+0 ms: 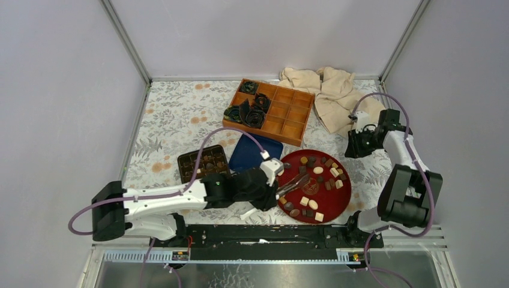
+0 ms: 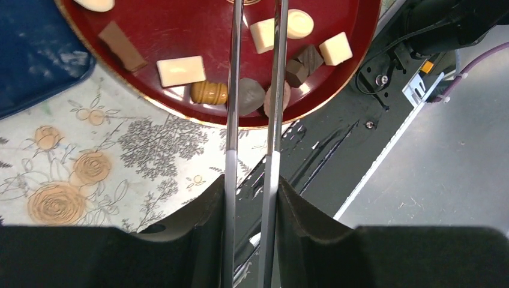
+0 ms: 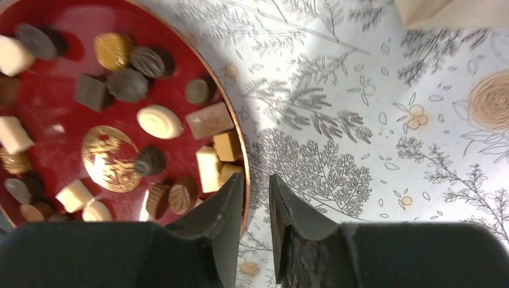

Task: Pack the chocolate
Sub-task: Pick up the fake chocolate from the plate.

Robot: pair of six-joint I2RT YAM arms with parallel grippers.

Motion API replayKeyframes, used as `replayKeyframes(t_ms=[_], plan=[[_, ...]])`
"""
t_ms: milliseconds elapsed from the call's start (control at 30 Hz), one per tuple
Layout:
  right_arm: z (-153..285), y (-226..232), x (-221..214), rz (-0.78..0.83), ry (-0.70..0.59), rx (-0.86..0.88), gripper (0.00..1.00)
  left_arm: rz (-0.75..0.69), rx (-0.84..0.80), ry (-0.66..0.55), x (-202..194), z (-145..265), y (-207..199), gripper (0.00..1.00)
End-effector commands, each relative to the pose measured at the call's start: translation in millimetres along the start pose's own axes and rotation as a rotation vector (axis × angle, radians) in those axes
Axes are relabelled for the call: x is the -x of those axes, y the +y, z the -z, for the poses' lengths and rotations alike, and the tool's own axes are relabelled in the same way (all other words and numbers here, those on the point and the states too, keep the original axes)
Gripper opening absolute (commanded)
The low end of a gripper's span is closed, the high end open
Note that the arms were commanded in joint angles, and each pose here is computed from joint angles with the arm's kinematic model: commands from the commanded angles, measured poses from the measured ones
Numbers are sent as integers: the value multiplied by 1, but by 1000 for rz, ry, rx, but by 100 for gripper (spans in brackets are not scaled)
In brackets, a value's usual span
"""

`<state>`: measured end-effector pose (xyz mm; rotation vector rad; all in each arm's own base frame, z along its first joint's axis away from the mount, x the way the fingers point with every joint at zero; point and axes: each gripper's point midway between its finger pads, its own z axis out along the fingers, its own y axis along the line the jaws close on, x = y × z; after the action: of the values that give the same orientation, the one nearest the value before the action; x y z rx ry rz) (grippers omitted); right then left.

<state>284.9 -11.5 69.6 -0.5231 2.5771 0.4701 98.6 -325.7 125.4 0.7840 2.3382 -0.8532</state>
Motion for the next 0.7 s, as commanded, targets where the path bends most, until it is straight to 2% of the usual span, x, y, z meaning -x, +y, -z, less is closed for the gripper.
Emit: replayKeyframes(t_ms=[0, 267, 667], plan=[[24, 22, 38, -32, -153, 48, 32, -62, 26, 3, 14, -10, -18, 38], [30, 31, 36, -40, -188, 82, 45, -157, 100, 97, 15, -46, -19, 39], [35, 33, 34, -35, -216, 94, 53, -209, 237, 182, 25, -76, -8, 47]])
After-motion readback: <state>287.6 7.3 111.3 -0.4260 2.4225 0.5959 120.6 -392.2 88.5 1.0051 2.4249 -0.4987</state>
